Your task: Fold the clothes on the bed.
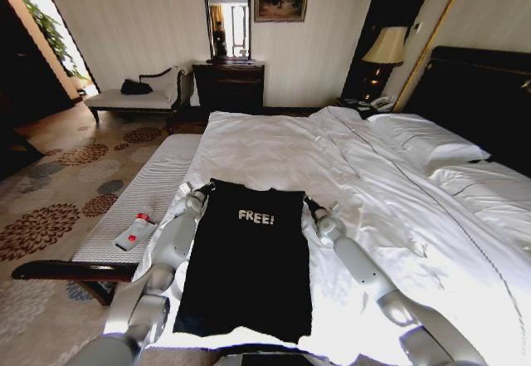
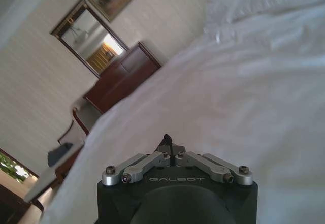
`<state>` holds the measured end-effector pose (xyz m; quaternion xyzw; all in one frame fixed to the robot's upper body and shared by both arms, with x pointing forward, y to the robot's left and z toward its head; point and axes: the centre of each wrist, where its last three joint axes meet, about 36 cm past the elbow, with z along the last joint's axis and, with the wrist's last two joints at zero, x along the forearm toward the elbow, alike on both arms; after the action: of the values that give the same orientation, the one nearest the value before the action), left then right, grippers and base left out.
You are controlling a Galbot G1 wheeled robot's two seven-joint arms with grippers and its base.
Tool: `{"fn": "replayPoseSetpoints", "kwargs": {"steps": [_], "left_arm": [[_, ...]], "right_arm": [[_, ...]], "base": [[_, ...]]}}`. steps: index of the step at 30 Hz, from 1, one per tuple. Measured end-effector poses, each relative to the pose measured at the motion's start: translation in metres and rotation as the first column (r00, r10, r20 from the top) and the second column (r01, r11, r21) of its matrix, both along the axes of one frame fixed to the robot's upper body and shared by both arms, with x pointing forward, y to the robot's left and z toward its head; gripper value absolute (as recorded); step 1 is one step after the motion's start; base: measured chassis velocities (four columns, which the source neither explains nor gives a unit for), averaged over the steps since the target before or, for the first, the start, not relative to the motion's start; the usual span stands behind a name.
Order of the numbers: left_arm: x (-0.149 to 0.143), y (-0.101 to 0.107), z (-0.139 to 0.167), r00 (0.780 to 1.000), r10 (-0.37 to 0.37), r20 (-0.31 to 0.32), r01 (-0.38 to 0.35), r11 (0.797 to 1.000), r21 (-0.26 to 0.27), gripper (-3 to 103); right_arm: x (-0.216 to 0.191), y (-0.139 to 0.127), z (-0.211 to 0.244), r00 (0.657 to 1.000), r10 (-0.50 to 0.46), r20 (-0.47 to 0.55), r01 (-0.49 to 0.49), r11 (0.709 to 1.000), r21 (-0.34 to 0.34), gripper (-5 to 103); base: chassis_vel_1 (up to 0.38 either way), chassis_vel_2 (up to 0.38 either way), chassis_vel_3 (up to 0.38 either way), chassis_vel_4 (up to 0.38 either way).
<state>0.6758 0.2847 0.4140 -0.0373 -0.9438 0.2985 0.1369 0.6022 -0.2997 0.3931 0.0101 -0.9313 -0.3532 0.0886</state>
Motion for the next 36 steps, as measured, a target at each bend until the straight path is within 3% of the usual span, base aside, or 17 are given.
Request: {"fn": "replayPoseSetpoints", "kwargs": {"steps": [7, 17, 23, 31, 35, 36], "left_arm": [[0.019, 0.008, 0.035, 0.998, 0.009, 0.056, -0.007, 0.999, -0.039, 2], [0.023, 0.010, 0.053, 0.993, 0.004, 0.114, 0.008, 0.994, -0.107, 2], [0.027, 0.011, 0.062, 0.991, 0.004, 0.133, 0.011, 0.994, -0.112, 2], [-0.010, 0.024, 0.042, 0.996, -0.002, 0.094, 0.013, 0.993, -0.119, 2], [-0.056, 0.032, 0.028, 0.999, -0.020, 0.048, 0.025, 0.993, -0.112, 2], [-0.056, 0.032, 0.028, 0.999, -0.020, 0.048, 0.025, 0.993, -0.112, 2]], "right_arm": [[0.024, -0.002, 0.050, 0.996, 0.014, 0.092, -0.012, 1.000, -0.017, 0], [0.037, 0.007, 0.080, 0.985, 0.035, 0.167, -0.032, 0.999, -0.020, 0], [0.043, 0.006, 0.099, 0.980, 0.042, 0.192, -0.037, 0.999, -0.028, 0], [-0.005, -0.009, 0.068, 0.987, 0.035, 0.156, -0.031, 0.999, -0.027, 0], [-0.044, -0.016, 0.048, 0.994, -0.007, 0.110, 0.010, 0.999, -0.035, 0], [-0.044, -0.016, 0.048, 0.994, -0.007, 0.110, 0.010, 0.999, -0.035, 0]], "base": [[0.000, 0.000, 0.000, 0.000], [0.000, 0.000, 0.000, 0.000], [0.000, 0.000, 0.000, 0.000], [0.000, 0.000, 0.000, 0.000], [0.000, 0.000, 0.000, 0.000], [0.000, 0.000, 0.000, 0.000]]}}
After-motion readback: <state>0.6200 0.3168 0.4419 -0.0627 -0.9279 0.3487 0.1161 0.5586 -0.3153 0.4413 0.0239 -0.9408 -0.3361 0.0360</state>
